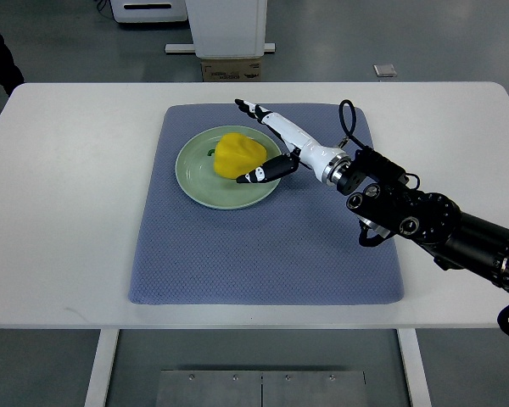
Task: Place yellow pepper on plate with right hand
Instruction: 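Open the right hand fingers and withdraw the hand from the pepper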
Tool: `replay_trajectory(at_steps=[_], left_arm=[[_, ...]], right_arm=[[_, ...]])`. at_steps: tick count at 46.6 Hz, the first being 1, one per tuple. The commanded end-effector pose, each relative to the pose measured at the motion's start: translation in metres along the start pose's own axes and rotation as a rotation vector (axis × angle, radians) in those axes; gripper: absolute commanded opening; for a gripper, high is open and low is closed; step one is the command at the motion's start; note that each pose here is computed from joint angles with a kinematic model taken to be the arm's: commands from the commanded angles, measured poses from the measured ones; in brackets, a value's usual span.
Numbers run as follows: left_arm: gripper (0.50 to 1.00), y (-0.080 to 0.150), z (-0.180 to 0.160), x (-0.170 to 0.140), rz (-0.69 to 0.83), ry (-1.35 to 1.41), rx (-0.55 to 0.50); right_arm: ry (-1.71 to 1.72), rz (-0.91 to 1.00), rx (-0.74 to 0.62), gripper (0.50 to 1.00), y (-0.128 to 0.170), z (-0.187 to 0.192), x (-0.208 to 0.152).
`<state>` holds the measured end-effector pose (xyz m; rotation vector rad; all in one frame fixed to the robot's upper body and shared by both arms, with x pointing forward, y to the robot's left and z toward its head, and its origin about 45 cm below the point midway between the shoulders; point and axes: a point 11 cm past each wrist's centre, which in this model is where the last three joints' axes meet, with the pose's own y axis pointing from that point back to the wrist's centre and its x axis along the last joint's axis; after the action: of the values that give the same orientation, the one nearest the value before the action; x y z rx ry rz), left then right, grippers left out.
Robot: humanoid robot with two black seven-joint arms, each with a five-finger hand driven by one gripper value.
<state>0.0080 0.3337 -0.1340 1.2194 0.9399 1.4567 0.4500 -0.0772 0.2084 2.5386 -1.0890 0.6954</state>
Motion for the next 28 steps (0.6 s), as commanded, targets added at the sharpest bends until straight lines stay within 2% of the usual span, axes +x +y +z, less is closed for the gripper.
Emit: replay_trajectory(at_steps=[1,13,28], left_arm=[[1.000,0.000,0.000,0.000,0.000,0.000,0.000],[1.000,0.000,0.000,0.000,0.001,0.000,0.000],[1.000,0.000,0.000,0.000,0.000,0.000,0.000]], right_arm=[[-0.025,0.019,0.013,1.000,-0.002,-0.004,0.004],[-0.208,0.139,0.016,1.000,-0.002,-0.005,0.022],[-0.454,0.420,-0.042,1.000,0.039,0.038,0.088]])
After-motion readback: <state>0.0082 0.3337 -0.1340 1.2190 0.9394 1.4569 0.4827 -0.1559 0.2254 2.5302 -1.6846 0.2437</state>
